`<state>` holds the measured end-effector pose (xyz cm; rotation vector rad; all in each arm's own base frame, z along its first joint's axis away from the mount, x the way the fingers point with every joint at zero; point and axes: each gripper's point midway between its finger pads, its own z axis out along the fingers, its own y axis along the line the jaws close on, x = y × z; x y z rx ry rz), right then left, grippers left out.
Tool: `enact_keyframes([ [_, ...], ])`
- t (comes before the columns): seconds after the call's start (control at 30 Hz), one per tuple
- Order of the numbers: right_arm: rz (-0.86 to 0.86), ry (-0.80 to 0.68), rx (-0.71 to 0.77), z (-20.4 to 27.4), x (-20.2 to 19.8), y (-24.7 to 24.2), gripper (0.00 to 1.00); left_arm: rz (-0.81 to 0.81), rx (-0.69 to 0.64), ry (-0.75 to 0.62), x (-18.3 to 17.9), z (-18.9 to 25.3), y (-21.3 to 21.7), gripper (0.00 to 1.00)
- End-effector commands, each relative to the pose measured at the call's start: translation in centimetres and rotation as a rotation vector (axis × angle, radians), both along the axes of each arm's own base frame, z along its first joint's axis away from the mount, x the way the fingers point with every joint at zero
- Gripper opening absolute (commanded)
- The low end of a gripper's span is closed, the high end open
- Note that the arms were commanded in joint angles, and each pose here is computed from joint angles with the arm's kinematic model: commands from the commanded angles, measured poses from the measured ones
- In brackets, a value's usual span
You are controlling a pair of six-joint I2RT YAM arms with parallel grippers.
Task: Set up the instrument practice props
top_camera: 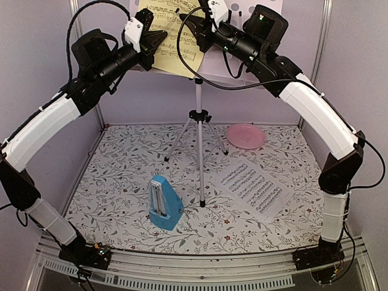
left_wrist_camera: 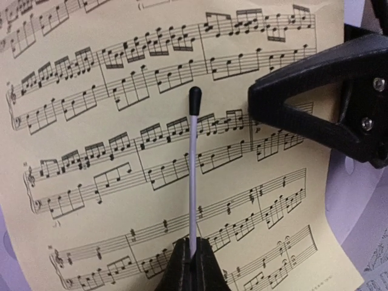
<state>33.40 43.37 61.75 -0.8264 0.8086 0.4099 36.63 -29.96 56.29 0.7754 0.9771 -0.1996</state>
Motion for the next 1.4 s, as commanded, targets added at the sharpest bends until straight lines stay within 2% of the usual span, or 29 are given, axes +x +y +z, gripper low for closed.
enact_keyframes([
  [0.0,-0.047,-0.016,0.065,1.7,0.0,-1.2,0.18,-0.006,-0.015,-0.028,-1.4,1.0,0.5,0.08],
  [0.1,-0.074,-0.018,0.094,2.4,0.0,-2.0,0.29,0.009,-0.028,-0.023,-1.7,1.3,1.1,0.18],
  [0.23,-0.098,-0.02,0.116,2.6,0.2,-2.5,0.32,0.025,-0.05,-0.008,-2.4,1.7,2.2,0.33],
  [0.3,-0.107,-0.015,0.119,2.7,0.3,-2.7,0.37,0.029,-0.064,0.002,-2.9,1.8,2.8,0.4],
  [0.43,-0.109,-0.007,0.143,3.2,-0.1,-3.4,0.53,0.053,-0.091,0.029,-3.7,2.0,4.1,0.44],
  [0.5,-0.107,0.001,0.154,3.6,-0.3,-3.8,0.55,0.074,-0.094,0.053,-3.8,1.8,4.8,0.44],
  [0.8,-0.115,0.087,0.169,2.7,-0.5,-5.2,0.58,0.071,-0.162,0.228,-2.9,0.9,7.8,0.44],
  [1.0,-0.109,0.133,0.169,2.3,-0.6,-5.6,0.56,-0.026,-0.192,0.347,-2.0,0.5,9.3,0.43],
  [1.37,-0.06,0.211,0.161,1.0,-0.8,-5.1,0.47,-0.097,-0.188,0.372,-0.6,1.3,9.9,0.39],
])
